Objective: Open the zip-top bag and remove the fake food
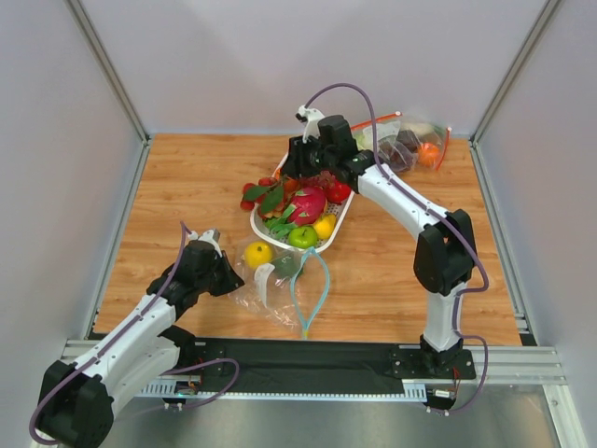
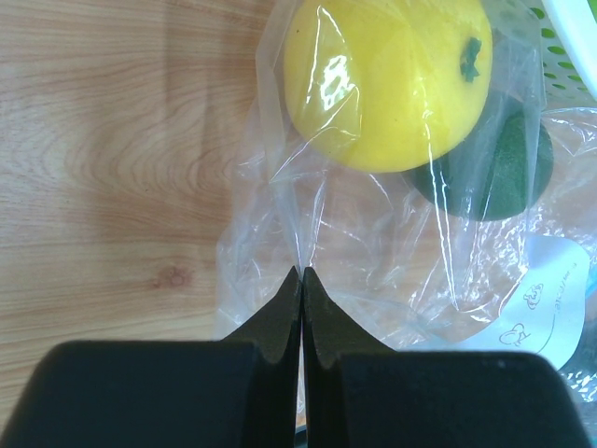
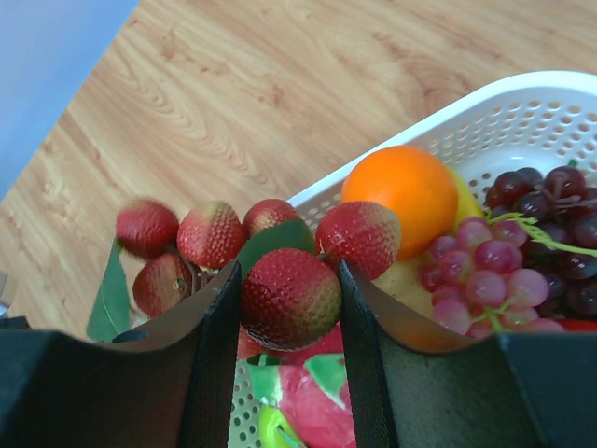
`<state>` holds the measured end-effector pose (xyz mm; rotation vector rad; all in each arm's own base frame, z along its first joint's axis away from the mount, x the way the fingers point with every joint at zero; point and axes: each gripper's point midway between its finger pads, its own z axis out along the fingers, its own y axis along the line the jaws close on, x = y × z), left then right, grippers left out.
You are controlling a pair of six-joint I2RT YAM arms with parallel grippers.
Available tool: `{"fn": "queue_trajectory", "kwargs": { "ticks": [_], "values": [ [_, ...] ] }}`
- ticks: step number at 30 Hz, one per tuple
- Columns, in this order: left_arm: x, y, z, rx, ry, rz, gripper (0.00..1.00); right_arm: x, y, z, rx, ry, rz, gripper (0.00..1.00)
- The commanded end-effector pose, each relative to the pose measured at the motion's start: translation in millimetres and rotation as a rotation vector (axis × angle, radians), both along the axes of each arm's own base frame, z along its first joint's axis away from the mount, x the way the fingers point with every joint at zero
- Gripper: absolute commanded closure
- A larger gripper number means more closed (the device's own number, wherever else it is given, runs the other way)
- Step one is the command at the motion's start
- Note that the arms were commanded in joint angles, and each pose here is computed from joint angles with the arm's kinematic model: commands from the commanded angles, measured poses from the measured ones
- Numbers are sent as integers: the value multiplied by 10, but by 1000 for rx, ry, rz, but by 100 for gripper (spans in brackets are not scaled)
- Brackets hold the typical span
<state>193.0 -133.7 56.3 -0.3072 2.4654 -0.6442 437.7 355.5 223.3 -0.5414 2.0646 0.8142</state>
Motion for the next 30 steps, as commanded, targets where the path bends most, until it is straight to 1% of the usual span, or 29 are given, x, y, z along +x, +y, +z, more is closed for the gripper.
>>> {"fn": "queue_trajectory", "kwargs": {
  "ticks": [1,9,16,22,26,30],
  "values": [
    [24,13,16,8,-21,-10,100,215,38,294,43,-92,-47,98],
    [11,21,-5,14,-15,-10,100,248,-43,214,9,-99,-54,98],
    [17,11,-9,10,-15,-13,100,262,-293,339,25,-117,-110,97],
    [18,5,-20,9,-10,-15,100,162,-471,482,19,-149,-150,97],
    [20,-17,-20,2,-9,-23,100,131,-538,478,0,-154,-167,97],
    [19,-17,-31,2,-6,-25,100,109,-503,402,2,-130,-148,96]
  ]
}}
